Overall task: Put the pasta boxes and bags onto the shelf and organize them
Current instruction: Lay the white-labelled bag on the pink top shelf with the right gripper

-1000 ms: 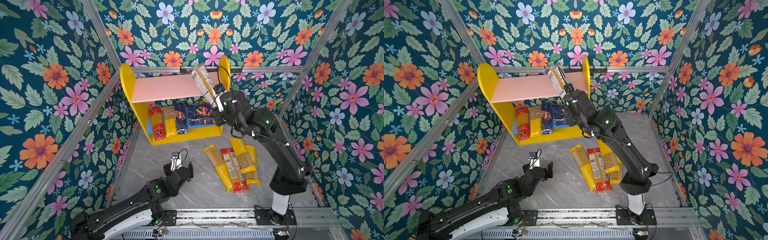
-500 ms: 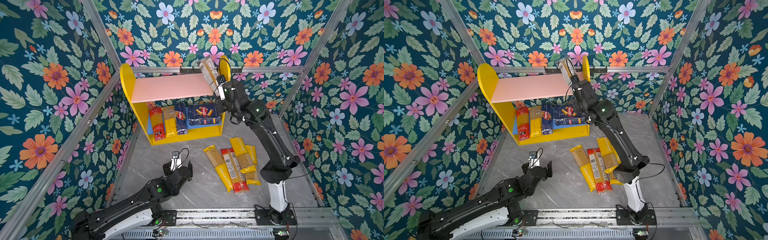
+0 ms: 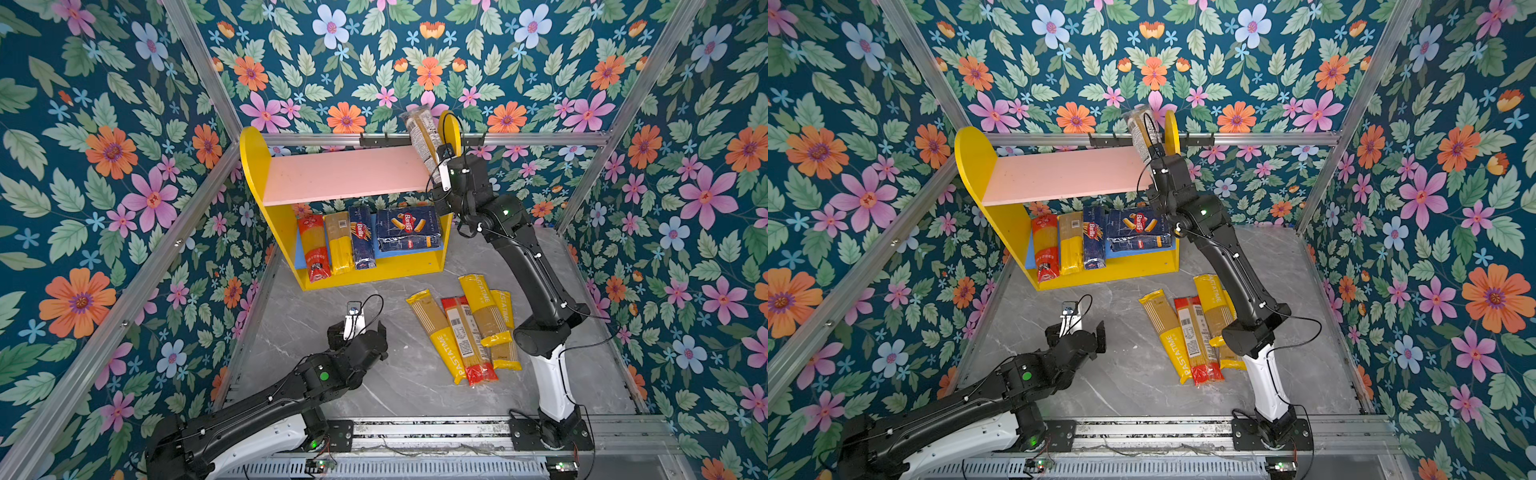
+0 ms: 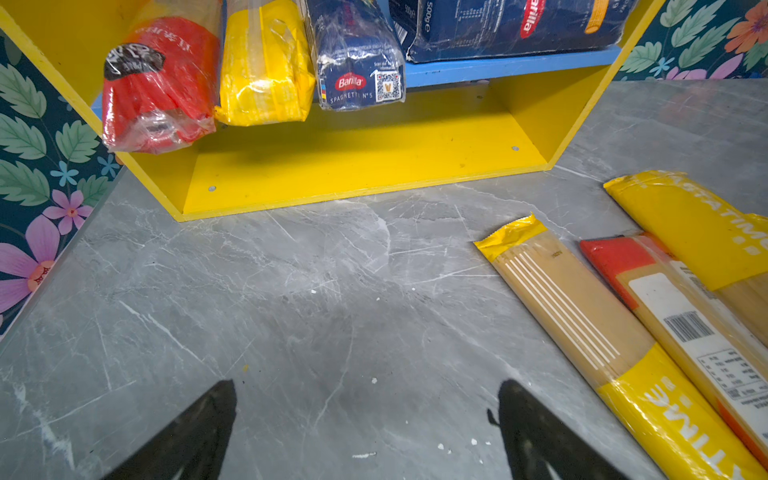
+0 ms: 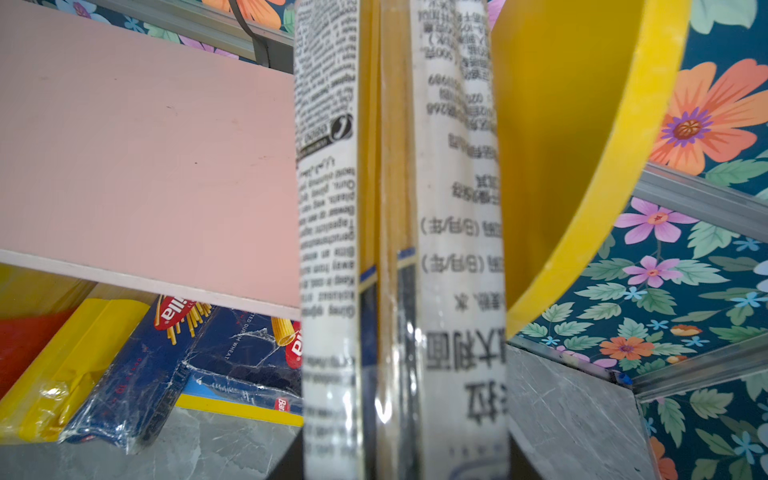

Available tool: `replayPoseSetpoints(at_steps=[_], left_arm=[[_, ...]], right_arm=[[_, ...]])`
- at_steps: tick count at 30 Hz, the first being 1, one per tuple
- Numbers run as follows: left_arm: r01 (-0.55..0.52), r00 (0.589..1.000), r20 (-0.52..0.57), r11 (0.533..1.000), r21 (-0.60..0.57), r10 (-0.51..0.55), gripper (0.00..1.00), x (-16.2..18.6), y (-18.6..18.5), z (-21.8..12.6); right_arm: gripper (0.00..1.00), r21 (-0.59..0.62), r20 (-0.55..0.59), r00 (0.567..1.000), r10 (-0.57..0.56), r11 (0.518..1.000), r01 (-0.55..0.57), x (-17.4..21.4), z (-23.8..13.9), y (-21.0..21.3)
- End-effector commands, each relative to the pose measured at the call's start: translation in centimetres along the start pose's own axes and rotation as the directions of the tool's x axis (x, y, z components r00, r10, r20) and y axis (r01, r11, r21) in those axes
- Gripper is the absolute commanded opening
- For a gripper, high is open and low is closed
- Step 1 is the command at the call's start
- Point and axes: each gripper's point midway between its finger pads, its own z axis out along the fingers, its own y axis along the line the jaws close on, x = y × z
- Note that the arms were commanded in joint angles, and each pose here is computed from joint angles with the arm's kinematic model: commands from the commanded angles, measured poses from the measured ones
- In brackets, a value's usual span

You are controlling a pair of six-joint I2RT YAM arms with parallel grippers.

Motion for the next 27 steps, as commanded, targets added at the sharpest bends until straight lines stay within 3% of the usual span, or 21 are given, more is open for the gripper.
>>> replayPoseSetpoints(at_steps=[1,7,11,24,27], left_arm=[[0.005,1.0,0.012,1.0,-0.024,-0.005,1.0,-0.4,0.5,-0.1],[0.012,1.0,0.014,1.0,-0.027,-0.011,1.0,-0.4,0.8,-0.3],[0.026,1.0,0.016,0.999,-0.028,-0.026,1.0,-0.4,1.1,-0.5],[0.055,0.998,0.029,0.998,-0.012,-0.054,1.0,-0.8,1.3,-1.0],[0.059,0.998,0.032,0.998,-0.011,-0.059,1.0,-0.9,1.3,-1.0]], right_arm=[[0.46,-0.007,0.175,0.98,0.097,0.995,-0.097,-4.5,-0.8,-0.4],[0.66,-0.01,0.166,0.981,0.104,0.995,-0.104,-4.3,-0.5,-0.3],[0.71,-0.025,0.157,0.981,0.115,0.993,-0.112,-4.1,-0.6,-0.1],[0.77,-0.036,0.13,0.984,0.125,0.992,-0.121,-3.9,-4.2,-1.4],[0.74,-0.05,0.12,0.985,0.127,0.991,-0.122,-3.6,-5.3,-1.3]])
